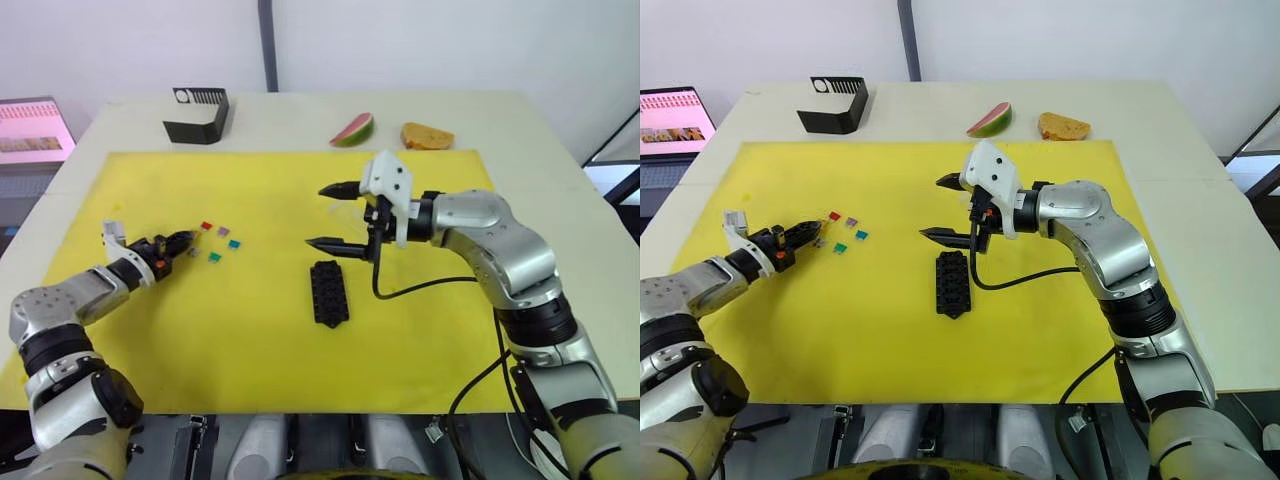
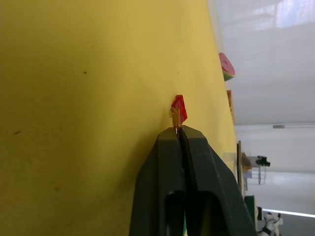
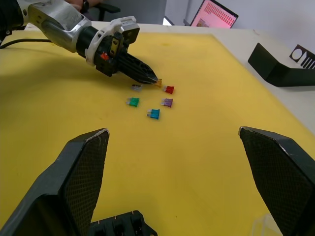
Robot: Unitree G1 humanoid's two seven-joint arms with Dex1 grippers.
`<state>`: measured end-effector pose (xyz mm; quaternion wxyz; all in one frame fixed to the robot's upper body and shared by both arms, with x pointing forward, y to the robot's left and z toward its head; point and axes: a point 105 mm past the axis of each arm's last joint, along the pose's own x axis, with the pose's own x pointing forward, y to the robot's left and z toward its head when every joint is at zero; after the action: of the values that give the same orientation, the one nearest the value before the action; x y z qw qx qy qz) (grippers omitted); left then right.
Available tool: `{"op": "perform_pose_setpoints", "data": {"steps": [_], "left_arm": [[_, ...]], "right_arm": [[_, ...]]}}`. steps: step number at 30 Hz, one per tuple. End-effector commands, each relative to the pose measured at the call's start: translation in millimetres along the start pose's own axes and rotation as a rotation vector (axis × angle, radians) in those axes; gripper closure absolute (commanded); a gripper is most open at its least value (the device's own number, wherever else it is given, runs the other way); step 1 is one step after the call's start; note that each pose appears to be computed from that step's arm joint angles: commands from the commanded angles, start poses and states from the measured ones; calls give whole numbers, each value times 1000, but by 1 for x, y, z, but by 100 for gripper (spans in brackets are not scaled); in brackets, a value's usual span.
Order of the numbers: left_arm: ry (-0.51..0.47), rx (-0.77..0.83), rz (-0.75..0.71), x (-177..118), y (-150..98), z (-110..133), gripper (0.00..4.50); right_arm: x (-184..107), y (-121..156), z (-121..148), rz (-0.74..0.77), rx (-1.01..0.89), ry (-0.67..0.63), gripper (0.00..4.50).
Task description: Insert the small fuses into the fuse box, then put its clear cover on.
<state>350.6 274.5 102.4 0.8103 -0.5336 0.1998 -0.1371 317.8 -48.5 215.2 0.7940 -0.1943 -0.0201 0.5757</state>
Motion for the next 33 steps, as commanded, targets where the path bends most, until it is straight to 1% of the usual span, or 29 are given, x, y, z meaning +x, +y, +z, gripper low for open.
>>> {"op": "perform_pose_setpoints", "data": {"steps": [1, 5, 7, 9, 11, 14, 15, 17, 19, 22, 24, 26, 29, 33], "left_arm": [[-35, 9, 33, -9, 7, 9, 448], [-50, 32, 24, -16, 1, 16, 448], [-59, 61, -7, -21, -9, 20, 448], [-73, 96, -58, -26, -26, 26, 448], [-75, 148, -124, -33, -48, 29, 448], [-48, 233, -223, -41, -81, 26, 448], [-28, 263, -256, -43, -92, 22, 448], [45, 361, -360, -47, -120, 5, 448], [104, 416, -448, -49, -140, -11, 448], [212, 479, -578, -43, -168, -42, 448], [261, 503, -643, -37, -182, -61, 448], [302, 510, -701, -34, -193, -76, 448], [338, 483, -776, -31, -207, -90, 448], [361, 466, -806, -22, -216, -101, 448]], "right_arm": [[-8, -7, 15, -23, -47, -34, 0], [-10, -7, 14, -24, -44, -32, 0], [-12, -7, 15, -27, -33, -37, 0], [-14, -7, 17, -30, -8, -52, 0], [-18, -6, 19, -35, 46, -79, 0], [-23, -6, 23, -53, 167, -134, 0], [-25, -6, 24, -63, 217, -157, 0], [-27, -8, 27, -89, 312, -203, 0], [-27, -9, 29, -99, 376, -229, 0], [-25, -4, 41, -47, 491, -294, 0], [-24, 1, 48, -13, 541, -328, 0], [-22, 2, 54, 2, 584, -357, 0], [-19, 2, 59, 10, 644, -396, 0], [-15, 2, 62, 3, 692, -428, 0]]}}
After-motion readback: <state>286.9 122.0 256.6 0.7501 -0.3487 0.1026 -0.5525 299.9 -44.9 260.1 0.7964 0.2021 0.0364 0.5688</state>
